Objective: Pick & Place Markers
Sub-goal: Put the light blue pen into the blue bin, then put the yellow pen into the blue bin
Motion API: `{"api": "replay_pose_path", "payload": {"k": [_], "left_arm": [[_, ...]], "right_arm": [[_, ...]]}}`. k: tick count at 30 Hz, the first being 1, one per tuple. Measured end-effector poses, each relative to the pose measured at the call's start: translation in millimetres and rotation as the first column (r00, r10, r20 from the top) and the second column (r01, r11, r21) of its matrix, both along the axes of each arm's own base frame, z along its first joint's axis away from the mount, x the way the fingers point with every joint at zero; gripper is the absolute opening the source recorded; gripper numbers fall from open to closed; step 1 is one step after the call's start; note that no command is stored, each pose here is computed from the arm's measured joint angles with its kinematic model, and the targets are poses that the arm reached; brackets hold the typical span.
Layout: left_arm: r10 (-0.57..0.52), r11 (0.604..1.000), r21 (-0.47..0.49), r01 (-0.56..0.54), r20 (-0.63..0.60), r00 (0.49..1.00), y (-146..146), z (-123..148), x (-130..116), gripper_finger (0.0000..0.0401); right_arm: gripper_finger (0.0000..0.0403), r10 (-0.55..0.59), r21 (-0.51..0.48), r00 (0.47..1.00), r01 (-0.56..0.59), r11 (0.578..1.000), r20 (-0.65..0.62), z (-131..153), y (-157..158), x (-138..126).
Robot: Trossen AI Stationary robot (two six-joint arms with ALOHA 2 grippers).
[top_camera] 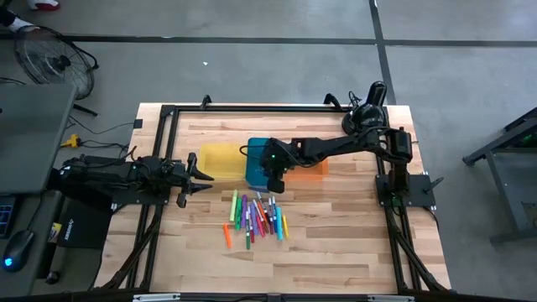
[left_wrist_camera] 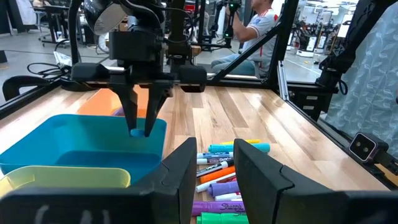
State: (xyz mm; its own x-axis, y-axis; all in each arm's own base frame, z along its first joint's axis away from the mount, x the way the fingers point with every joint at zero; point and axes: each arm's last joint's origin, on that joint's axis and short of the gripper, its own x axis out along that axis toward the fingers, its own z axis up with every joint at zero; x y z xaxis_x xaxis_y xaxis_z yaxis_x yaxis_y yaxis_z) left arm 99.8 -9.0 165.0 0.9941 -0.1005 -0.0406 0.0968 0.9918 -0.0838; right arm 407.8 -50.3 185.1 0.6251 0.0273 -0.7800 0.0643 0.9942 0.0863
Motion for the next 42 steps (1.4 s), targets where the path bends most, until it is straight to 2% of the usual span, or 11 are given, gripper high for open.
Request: {"api": "replay_pose_path", "payload": {"k": [9, 21, 26, 31, 35, 39, 42], "left_arm": [[0.000, 1.000, 0.000, 0.000, 0.000, 1.000, 0.0, 0.0, 0.0, 0.0104], [0.000, 1.000, 0.000, 0.000, 0.000, 1.000, 0.0, 0.0, 0.0, 0.0104], [0.000, 1.000, 0.000, 0.000, 0.000, 1.000, 0.0, 0.0, 0.0, 0.0104], [0.000, 1.000, 0.000, 0.000, 0.000, 1.000, 0.0, 0.0, 0.0, 0.0104], [0.000, 1.000, 0.000, 0.000, 0.000, 1.000, 0.0, 0.0, 0.0, 0.0104], [0.000, 1.000, 0.000, 0.000, 0.000, 1.000, 0.0, 0.0, 0.0, 0.0104], [0.000, 1.000, 0.000, 0.000, 0.000, 1.000, 0.0, 0.1, 0.0, 0.0104]], "right_arm": [[0.0113, -0.015, 0.011, 1.000, 0.014, 1.000, 0.024, 1.6, -0.2, 1.8], [0.0114, 0.004, 0.033, 0.999, -0.006, 0.999, 0.043, 3.9, 2.1, 2.9], [0.0114, 0.015, 0.027, 0.997, -0.017, 0.999, 0.074, 16.5, 7.1, 0.4], [0.0114, 0.021, 0.038, 0.992, -0.026, 0.999, 0.125, 37.0, 19.7, -4.0], [0.0114, 0.023, 0.080, 0.991, -0.034, 0.996, 0.132, 43.1, 39.0, -5.5], [0.0114, -0.003, 0.149, 0.996, -0.009, 0.989, 0.085, 42.2, 60.6, -8.6], [0.0114, -0.060, 0.215, 0.998, 0.054, 0.975, 0.024, 39.8, 74.8, -12.5]]}}
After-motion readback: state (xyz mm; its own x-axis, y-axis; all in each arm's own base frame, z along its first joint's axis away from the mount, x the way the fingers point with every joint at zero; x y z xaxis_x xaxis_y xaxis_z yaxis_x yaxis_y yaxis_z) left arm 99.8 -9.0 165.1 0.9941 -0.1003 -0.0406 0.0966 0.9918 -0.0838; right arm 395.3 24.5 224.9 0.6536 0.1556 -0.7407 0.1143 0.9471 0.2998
